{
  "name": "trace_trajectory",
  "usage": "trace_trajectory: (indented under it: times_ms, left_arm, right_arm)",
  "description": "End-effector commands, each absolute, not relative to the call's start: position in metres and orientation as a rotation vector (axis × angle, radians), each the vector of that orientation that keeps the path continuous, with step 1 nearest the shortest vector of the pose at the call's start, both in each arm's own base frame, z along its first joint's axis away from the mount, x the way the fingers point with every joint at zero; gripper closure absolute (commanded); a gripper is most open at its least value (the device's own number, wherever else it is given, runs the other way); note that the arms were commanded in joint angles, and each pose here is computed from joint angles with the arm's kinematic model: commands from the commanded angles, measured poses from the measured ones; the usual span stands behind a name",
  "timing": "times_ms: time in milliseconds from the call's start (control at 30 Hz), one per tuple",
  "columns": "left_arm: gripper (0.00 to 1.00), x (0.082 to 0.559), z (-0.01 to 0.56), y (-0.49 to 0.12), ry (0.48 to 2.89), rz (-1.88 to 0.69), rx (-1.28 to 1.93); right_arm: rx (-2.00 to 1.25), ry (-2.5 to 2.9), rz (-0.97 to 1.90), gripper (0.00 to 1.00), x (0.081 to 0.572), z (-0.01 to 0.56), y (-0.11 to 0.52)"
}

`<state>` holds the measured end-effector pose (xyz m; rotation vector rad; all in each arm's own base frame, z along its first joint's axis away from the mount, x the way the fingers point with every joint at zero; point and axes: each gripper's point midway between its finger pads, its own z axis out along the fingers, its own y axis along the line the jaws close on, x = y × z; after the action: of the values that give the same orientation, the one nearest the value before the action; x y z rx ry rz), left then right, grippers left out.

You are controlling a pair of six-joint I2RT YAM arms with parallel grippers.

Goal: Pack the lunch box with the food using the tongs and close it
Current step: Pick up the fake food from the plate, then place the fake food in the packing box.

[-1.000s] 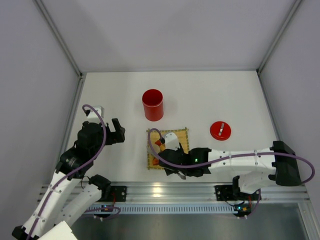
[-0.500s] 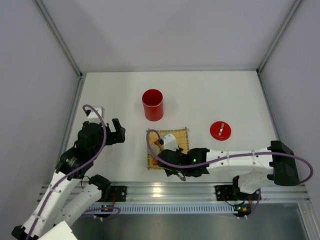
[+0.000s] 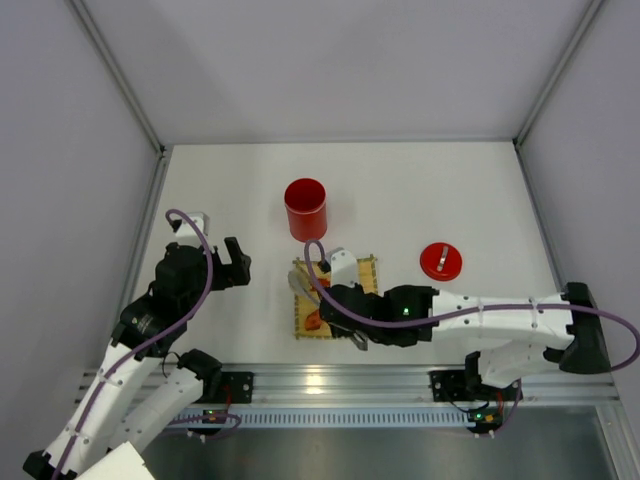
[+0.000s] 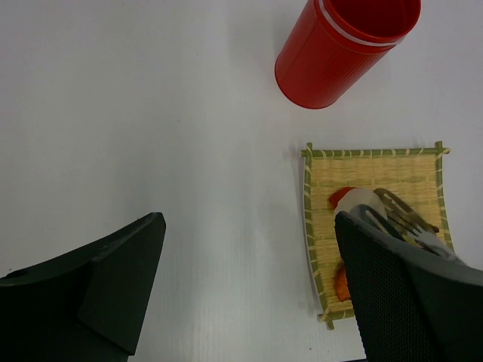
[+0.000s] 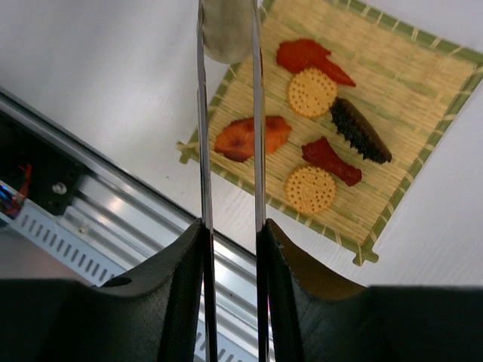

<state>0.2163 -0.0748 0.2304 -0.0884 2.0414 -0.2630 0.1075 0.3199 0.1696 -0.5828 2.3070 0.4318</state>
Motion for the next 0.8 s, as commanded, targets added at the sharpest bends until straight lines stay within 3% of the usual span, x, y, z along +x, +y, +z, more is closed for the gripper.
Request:
trace_trajectory:
  times_ms: [0, 433, 767]
  left_arm:
    - [0.01, 0.223, 0.236, -0.078, 2.002, -0.273, -0.089]
    - [0.01, 0.225, 0.232, -0.079, 2.022, -0.268, -0.085]
    - [0.01, 0.225, 0.231, -0.08, 2.026, -0.262, -0.084]
  right_arm:
    - [-0.523, 2.177, 0.462, 0.68, 0.12, 0.229, 0.316]
    - [-0.376, 2.015, 0.431, 0.68, 0.227, 0.335, 0.306]
    - [-0.372, 2.058, 0.351, 0.68, 0.288, 0.318, 0.32]
